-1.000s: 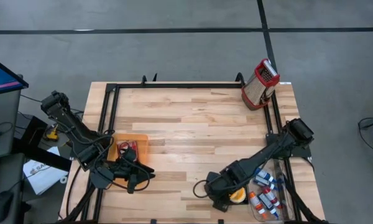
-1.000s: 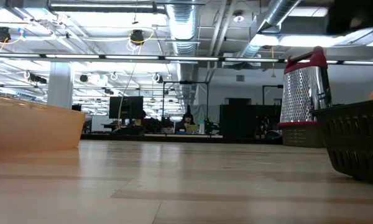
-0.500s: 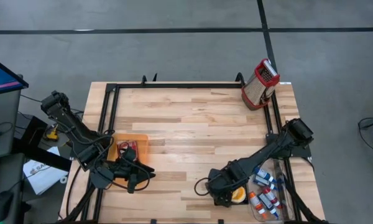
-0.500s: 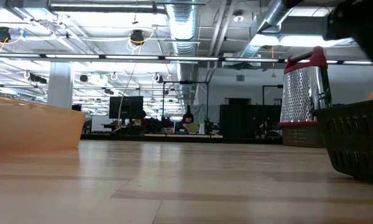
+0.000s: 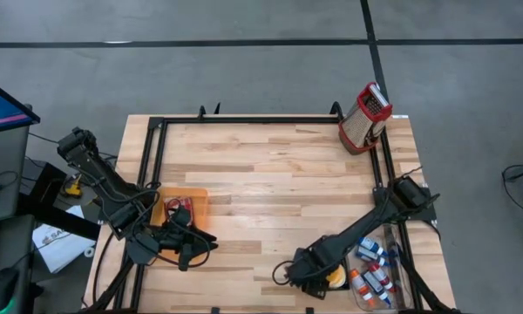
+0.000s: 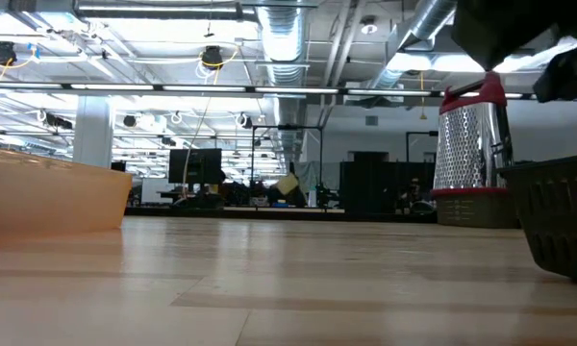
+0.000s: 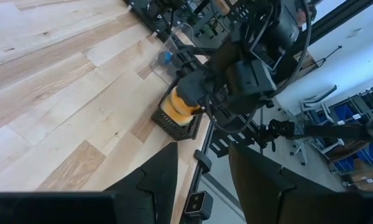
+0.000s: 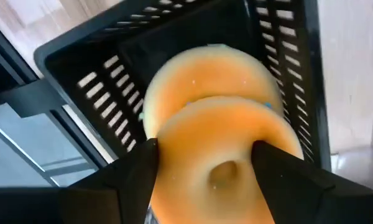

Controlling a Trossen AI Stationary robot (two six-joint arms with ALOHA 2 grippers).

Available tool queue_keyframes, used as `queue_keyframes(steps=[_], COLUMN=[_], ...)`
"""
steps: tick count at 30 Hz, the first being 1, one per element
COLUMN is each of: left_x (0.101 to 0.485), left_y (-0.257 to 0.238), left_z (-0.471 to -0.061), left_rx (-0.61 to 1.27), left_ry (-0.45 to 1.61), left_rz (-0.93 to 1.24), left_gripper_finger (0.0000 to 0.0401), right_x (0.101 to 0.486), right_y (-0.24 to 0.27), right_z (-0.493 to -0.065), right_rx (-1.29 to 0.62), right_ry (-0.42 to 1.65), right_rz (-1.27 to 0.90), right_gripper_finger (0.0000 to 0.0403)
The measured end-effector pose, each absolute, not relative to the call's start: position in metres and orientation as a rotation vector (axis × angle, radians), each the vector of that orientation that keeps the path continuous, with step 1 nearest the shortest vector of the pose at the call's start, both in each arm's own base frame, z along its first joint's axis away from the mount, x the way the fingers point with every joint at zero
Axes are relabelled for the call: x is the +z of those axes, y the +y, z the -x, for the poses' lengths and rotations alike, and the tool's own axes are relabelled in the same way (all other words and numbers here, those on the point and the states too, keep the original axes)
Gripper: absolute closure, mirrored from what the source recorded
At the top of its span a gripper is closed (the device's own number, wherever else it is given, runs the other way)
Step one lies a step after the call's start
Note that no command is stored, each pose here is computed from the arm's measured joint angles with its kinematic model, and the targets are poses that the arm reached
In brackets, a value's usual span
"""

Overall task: Pick & Place Food Item
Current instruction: Put the blue donut into the black bin

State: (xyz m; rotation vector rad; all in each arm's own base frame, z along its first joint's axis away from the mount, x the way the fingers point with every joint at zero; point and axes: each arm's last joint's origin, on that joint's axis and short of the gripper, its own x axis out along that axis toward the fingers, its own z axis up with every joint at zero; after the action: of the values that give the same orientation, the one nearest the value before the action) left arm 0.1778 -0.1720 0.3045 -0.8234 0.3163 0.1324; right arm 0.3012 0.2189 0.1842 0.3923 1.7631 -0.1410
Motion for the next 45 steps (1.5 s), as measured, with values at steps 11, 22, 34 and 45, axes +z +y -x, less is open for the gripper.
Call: queue_keyframes(steps=[11,22,34,45], left_x=[0.304,0.305,0.305,0.305], left_y=[-0.172,-0.174,-0.174,-0.174], left_z=[-0.178,-0.177,-0.177,-0.177], left_rx=[0.132,0.117,0.117,0.113], left_ry=[0.317,0.32,0.32,0.324], left_rz=[0.824,0.83,0.829,0.831], left_gripper_finger=[0.0261,0.0261,0.0261,0.0261], right_x=[0.225,0.229,0.241,0.24], right_y=[0.21,0.213,0.252,0.239], right_z=[-0.333,-0.33,-0.299,-0.303], right_rx=[-0.182,-0.218,-0.245,-0.359], right_ry=[1.557,1.558,1.526,1.494], right_rz=[-0.417,-0.432,-0.492,-0.484], right_gripper_finger=[0.0155,0.0155,0.0155,0.0155])
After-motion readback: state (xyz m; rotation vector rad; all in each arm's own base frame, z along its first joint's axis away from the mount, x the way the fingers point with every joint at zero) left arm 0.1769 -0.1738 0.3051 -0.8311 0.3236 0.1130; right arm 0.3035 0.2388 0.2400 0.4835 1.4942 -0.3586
